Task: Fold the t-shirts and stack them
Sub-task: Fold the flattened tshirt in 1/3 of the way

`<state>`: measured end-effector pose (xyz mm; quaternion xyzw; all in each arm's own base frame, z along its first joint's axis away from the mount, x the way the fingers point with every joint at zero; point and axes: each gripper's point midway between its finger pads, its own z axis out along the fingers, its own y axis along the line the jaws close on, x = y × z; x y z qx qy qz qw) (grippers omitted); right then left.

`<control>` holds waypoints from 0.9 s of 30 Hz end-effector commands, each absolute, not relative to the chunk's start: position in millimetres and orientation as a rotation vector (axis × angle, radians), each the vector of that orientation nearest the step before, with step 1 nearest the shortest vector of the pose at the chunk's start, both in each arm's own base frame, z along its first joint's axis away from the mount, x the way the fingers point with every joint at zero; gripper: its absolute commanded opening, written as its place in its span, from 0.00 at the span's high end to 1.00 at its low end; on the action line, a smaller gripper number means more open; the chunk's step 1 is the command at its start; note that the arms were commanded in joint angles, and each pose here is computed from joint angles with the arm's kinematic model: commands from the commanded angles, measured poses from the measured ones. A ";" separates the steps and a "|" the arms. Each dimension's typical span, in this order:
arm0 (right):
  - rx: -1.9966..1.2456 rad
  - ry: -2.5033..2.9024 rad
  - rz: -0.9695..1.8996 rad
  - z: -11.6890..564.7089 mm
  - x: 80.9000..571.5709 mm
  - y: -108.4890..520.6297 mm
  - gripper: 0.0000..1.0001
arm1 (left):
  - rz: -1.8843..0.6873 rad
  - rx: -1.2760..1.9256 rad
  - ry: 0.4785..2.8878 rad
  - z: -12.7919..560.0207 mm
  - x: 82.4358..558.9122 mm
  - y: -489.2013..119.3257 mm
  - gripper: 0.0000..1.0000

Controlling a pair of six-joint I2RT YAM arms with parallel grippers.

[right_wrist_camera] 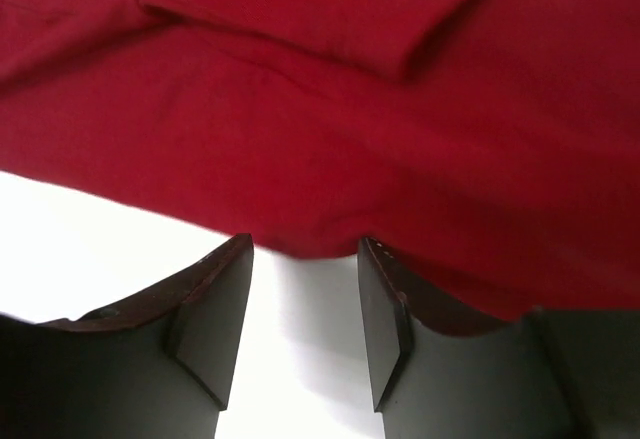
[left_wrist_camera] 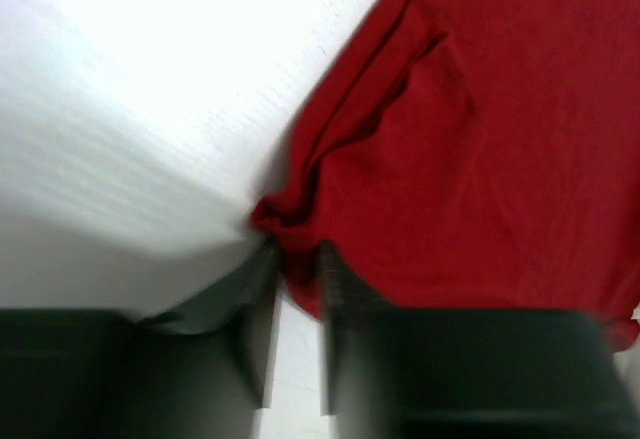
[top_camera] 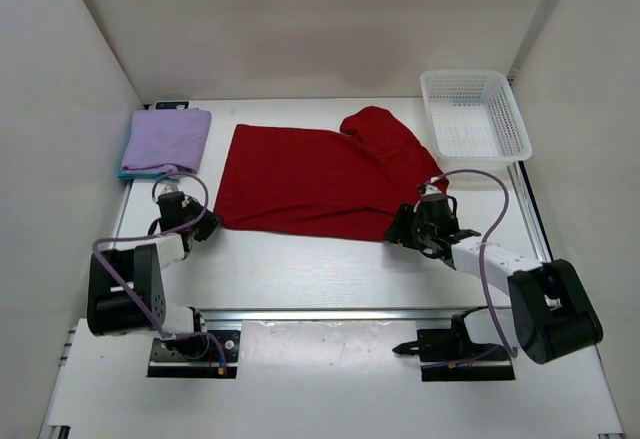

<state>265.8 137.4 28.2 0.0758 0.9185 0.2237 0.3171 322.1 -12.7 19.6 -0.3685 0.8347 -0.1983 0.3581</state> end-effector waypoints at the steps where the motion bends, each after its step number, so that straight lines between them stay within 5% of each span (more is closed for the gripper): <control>1: 0.131 2.381 0.559 32.0 288.8 146.0 0.55 | -0.470 -0.960 2.187 13.7 331.0 -11.7 0.74; 3: 0.089 2.412 0.516 25.2 289.7 149.3 0.56 | -0.453 -0.941 2.195 16.6 335.3 -8.1 0.91; 5: 0.094 2.448 0.462 16.5 287.7 143.6 0.78 | -0.451 -0.959 2.201 17.2 336.6 -1.8 1.00; 9: 0.106 2.504 0.476 1.3 270.7 142.4 1.00 | -0.461 -1.029 2.208 6.2 326.5 9.8 1.00; 24: 0.001 2.454 0.652 18.4 154.8 166.3 1.00 | -0.559 -1.024 2.190 30.6 232.1 4.4 1.00; 27: 0.008 2.444 0.683 31.2 154.0 158.6 0.83 | -0.557 -0.997 2.189 29.9 217.5 -7.6 0.89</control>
